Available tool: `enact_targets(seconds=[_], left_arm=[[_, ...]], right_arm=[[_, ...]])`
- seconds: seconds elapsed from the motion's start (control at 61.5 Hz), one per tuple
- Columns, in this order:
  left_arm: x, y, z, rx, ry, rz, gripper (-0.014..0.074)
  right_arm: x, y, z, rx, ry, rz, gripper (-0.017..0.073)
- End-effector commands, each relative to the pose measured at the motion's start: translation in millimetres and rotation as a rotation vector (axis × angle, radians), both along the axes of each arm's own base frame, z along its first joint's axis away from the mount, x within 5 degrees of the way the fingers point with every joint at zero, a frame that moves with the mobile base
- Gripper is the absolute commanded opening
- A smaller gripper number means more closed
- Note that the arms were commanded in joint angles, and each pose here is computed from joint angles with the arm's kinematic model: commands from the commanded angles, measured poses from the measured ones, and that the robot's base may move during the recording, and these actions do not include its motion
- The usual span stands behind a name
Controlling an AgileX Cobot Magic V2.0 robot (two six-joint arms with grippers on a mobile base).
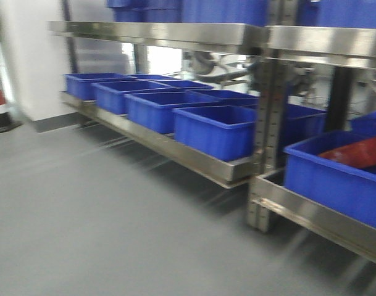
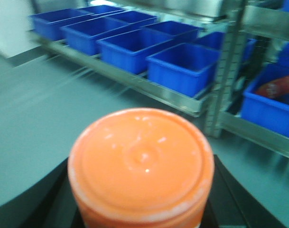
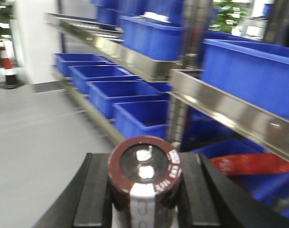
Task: Place cylindrical capacitor in blue bin on shelf
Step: 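Drive up to the shelf and stop before the blue bins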
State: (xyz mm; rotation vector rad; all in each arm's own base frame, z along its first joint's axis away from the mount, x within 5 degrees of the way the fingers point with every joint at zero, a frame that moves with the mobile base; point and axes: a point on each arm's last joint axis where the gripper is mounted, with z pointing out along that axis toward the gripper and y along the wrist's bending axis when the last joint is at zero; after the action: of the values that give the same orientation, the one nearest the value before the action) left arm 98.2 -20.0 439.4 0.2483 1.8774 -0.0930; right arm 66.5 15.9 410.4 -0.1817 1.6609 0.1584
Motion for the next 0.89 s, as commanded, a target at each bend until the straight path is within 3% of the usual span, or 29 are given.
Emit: enact_targets(seconds=[0.0,0.878], left_arm=[[-0.5,-1.0,1.7,-0.010,-0.023,-0.009,-0.0111],[-0.5,-1.0,1.7,-0.010,-0.023,-0.009,-0.0111]], right_arm=[[-0.2,-0.5,3.4,0.001,-0.036,-0.004,-0.0162],[-0.2,-0.5,3.4,0.001,-0.036,-0.004,-0.0162]])
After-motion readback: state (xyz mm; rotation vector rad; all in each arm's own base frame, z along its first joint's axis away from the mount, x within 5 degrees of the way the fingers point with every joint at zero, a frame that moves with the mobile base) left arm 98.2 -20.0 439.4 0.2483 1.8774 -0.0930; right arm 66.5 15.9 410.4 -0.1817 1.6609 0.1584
